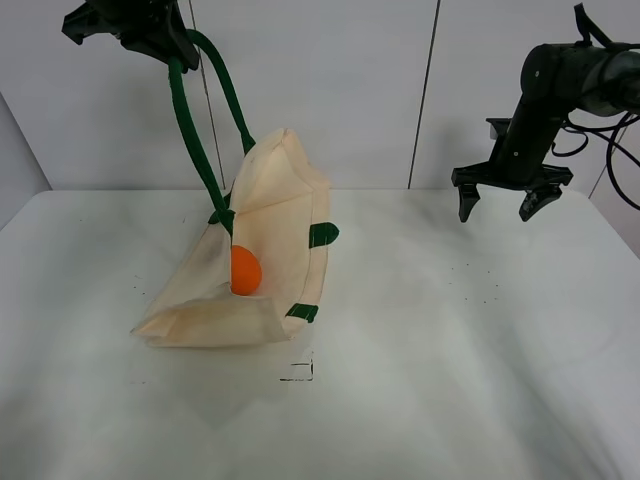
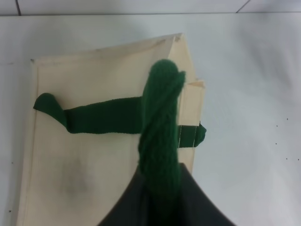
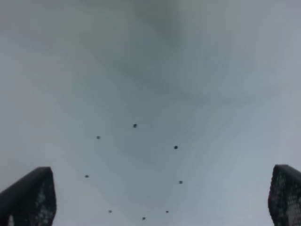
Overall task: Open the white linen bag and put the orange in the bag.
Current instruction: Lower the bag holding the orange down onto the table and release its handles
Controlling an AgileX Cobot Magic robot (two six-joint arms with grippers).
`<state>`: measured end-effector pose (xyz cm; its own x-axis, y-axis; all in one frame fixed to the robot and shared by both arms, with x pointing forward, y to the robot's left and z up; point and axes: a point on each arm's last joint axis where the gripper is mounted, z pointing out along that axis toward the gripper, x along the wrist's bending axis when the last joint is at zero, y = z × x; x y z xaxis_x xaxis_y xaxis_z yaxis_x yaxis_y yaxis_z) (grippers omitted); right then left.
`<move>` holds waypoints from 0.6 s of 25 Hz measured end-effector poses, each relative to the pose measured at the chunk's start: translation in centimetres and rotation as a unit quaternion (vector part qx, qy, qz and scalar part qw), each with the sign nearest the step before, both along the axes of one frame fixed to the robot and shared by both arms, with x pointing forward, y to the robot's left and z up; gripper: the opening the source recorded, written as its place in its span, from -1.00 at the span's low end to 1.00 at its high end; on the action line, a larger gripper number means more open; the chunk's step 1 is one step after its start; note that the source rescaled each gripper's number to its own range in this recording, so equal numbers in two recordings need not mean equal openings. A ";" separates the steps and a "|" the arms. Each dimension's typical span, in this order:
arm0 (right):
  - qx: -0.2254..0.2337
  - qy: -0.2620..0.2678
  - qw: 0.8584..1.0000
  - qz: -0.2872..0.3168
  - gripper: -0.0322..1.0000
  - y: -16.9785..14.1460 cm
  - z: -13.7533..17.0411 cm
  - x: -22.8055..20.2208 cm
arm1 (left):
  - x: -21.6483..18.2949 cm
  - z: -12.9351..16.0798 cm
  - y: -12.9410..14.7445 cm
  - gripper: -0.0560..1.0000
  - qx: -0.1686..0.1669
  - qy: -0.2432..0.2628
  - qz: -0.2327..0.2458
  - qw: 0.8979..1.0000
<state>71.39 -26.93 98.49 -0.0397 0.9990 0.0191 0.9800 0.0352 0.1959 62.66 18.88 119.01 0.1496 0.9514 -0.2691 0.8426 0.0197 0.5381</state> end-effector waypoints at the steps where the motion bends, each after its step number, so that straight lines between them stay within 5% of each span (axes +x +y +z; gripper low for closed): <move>1: 0.002 -0.004 1.000 0.001 1.00 0.1 0.6 -0.3 | 0.0 0.0 0.0 -0.89 0.000 0.000 0.000 1.000; 8: 0.002 -0.004 1.000 0.002 1.00 -0.2 5.0 -5.9 | 0.0 0.0 0.0 -0.89 0.000 0.000 0.000 1.000; 15: 0.001 0.018 1.000 0.002 1.00 -0.9 7.7 -16.9 | 0.0 0.0 0.0 -0.89 0.000 0.000 0.000 1.000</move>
